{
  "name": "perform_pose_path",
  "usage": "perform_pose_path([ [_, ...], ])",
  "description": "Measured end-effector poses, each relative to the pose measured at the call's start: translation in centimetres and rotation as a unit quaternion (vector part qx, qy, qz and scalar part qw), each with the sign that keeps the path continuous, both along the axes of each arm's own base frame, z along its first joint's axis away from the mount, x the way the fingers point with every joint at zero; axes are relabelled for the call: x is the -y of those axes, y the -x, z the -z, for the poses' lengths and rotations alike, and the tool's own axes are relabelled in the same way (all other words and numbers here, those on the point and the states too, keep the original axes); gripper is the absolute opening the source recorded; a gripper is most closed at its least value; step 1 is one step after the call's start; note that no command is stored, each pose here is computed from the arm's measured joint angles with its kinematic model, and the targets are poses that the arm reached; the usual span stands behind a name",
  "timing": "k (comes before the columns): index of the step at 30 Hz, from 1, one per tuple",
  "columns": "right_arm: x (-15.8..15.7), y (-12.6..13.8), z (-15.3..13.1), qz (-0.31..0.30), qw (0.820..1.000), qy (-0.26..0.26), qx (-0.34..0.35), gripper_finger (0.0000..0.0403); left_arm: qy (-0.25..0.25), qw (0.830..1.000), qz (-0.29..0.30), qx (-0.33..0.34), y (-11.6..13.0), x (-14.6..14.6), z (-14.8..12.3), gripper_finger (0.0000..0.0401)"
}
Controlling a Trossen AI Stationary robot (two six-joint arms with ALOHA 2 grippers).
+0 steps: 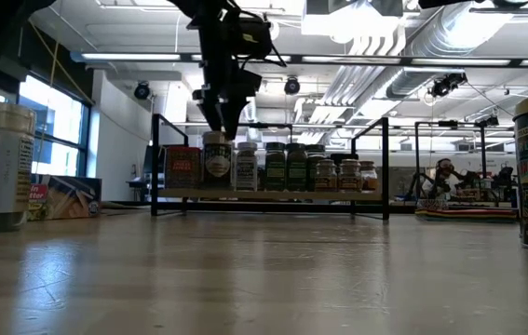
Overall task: Shelf spices
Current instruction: Put the bottom brown seasoning bottle on the shelf aligned with the white seasoning bottle, then put the brown seasoning bottle on the shelf aligned with the white seasoning bottle
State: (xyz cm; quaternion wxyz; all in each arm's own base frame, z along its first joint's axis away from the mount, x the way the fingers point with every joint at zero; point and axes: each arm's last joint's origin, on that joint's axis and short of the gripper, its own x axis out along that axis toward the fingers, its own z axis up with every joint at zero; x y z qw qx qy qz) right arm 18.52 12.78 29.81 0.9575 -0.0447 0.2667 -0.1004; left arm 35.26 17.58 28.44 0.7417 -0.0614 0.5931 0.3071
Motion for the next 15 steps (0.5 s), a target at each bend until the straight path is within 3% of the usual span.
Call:
perform_pose_path([
  [6,0.0,0.0,0.0,0.0,1.0,0.0,0.0,0.0307,-0.015,1.0,0.025,0.012,-0.8,1.3,-1.2,0.0304],
  [15,0.0,0.0,0.0,0.0,1.0,0.0,0.0,0.0307,-0.064,0.995,0.071,0.035,-1.7,5.1,-6.6,0.0304],
])
